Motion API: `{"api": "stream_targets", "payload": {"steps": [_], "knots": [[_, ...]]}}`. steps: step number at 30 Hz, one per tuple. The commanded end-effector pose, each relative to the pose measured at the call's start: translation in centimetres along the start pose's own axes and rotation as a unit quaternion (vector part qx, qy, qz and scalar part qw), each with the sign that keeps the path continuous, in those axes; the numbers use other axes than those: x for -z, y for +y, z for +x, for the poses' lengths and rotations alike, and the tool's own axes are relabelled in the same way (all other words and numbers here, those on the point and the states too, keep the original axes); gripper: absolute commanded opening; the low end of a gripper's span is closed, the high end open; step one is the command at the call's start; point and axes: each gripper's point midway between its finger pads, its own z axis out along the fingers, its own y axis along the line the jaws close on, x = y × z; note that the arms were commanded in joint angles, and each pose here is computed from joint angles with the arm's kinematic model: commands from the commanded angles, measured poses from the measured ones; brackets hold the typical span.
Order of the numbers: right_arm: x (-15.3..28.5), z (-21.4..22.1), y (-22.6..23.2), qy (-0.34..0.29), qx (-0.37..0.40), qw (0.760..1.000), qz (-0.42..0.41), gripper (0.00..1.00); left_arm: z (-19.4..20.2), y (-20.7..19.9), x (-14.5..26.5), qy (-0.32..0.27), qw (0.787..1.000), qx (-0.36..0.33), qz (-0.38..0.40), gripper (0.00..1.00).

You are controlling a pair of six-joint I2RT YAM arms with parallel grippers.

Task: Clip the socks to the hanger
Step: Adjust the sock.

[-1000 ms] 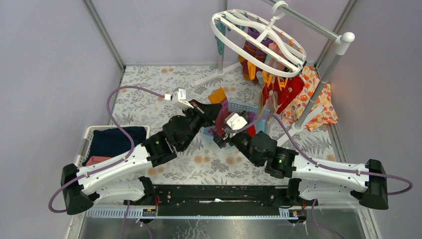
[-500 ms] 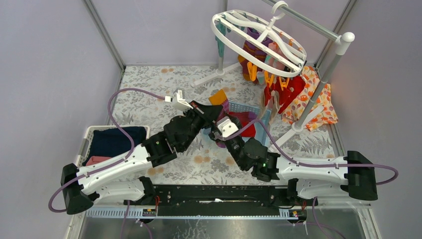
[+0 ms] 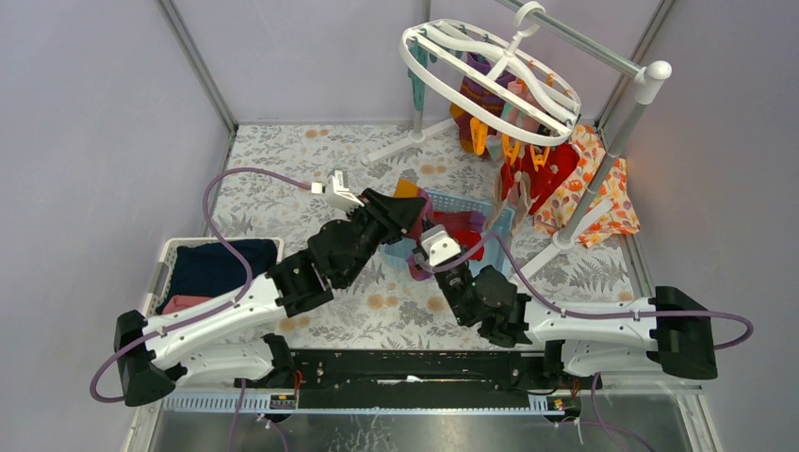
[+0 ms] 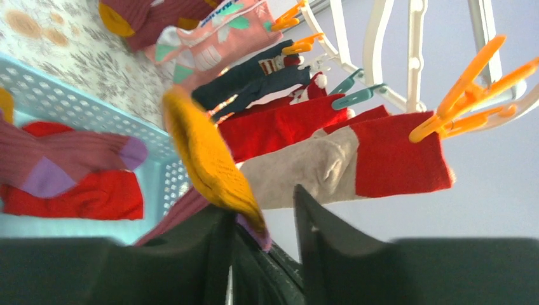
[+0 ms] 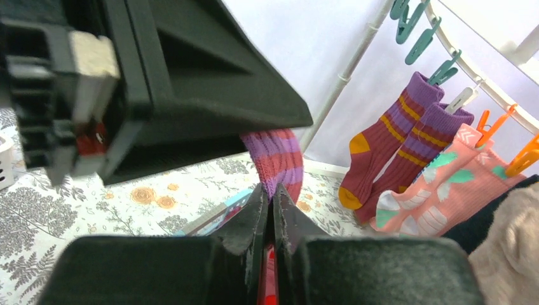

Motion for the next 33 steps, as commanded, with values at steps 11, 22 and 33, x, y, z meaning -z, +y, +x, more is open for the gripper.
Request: {"api": "stream_targets", "payload": {"steps": [11, 22, 33], "knots": [[4.5, -3.7, -4.5, -0.126, -0.094, 0.987, -0.03, 0.0, -5.8, -4.4, 5.7, -0.067, 0.981, -0.121, 0.137, 0.9], [6.0, -5.4, -4.7, -0.13, -0.149, 0.976, -0.086, 0.0, -1.2, -7.1, 8.2, 0.016, 0.85, -0.427, 0.309, 0.87], [7.4, -8.0, -7.0, -0.078, -0.25, 0.958, -0.118, 0.0, 1.0, -1.5, 11.3, -0.165, 0.63, -0.645, 0.4, 0.93]]}}
